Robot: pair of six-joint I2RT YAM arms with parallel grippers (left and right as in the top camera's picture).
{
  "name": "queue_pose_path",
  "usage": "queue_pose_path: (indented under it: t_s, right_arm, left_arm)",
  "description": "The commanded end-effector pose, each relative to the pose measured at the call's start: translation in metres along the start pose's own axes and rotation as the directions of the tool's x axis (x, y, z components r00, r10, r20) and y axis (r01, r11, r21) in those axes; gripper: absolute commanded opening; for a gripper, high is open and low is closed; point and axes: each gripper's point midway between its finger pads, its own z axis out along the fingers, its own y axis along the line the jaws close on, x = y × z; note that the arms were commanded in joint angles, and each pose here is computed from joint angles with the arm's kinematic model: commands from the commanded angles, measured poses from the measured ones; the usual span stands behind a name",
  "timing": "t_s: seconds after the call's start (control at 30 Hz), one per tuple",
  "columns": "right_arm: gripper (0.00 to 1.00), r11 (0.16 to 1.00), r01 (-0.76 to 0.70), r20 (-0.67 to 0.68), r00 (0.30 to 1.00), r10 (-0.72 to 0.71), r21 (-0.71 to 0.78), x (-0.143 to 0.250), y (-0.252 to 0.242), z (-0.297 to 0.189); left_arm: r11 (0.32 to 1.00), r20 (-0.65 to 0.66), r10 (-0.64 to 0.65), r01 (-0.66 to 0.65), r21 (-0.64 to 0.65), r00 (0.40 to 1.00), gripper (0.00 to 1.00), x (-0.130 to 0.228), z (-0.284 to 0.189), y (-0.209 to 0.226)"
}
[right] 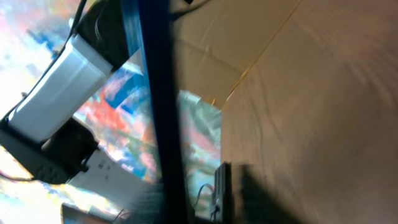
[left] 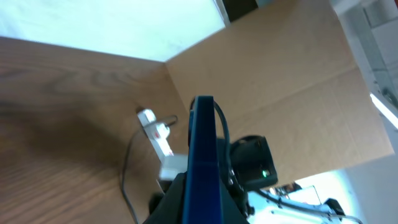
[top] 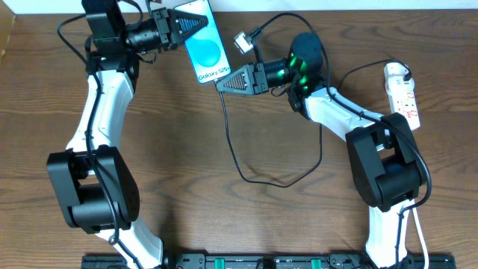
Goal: Plug charger to phone and switch on socket
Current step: 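Push the connector up into the phone's port with the right gripper, then open the right gripper and withdraw it rightward from the phone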
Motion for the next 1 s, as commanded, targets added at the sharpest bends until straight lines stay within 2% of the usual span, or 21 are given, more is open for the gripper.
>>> queue_pose_path:
  t_s: [0.0, 0.03, 0.27, 0.43, 0.6, 0.77, 0.97]
  right_arm:
    - [0.92, 0.999, 0.038, 0.066, 0.997, -0.040, 0.029, -0.014, -0.005, -0.006]
    - [0.99, 0.999, 0.043, 0.062, 0.997, -0.045, 0.029, -0.013, -0.005, -0.007]
    - [0.99, 0.997, 0.067, 0.056, 0.996, -0.069, 0.036, -0.016, -0.007, -0.029]
    - [0.99, 0.994, 0.076, 0.112, 0.990, -0.085, 0.079, -0.029, -0.015, -0.062]
    - [0.99, 0.976, -0.146, 0.218, 0.970, 0.109, 0.163, -0.033, -0.054, -0.093]
    - [0.88, 0.847, -0.421, 0.345, 0.886, 0.309, 0.324, -0.006, -0.116, -0.119]
    - [0.87, 0.645, -0.539, 0.461, 0.832, 0.308, 0.541, 0.021, -0.159, -0.154]
  left_arm:
    - [0.999, -0.044, 0.029, -0.028, 0.042, 0.999, 0.07, 0.007, 0.005, -0.016]
    - [0.999, -0.037, 0.030, -0.028, 0.036, 0.999, 0.07, 0.006, 0.004, -0.015]
    - [1.000, 0.003, 0.026, -0.026, 0.010, 1.000, 0.07, -0.004, -0.012, -0.008]
    - [0.999, 0.021, -0.039, 0.039, -0.010, 0.999, 0.07, -0.006, -0.028, 0.001]
    - [0.996, 0.023, -0.091, 0.091, -0.020, 0.996, 0.07, -0.004, -0.031, 0.006]
    - [0.995, 0.023, -0.096, 0.096, -0.021, 0.995, 0.07, -0.003, -0.030, 0.006]
    - [0.992, 0.017, -0.122, 0.122, -0.028, 0.992, 0.07, 0.003, -0.030, 0.013]
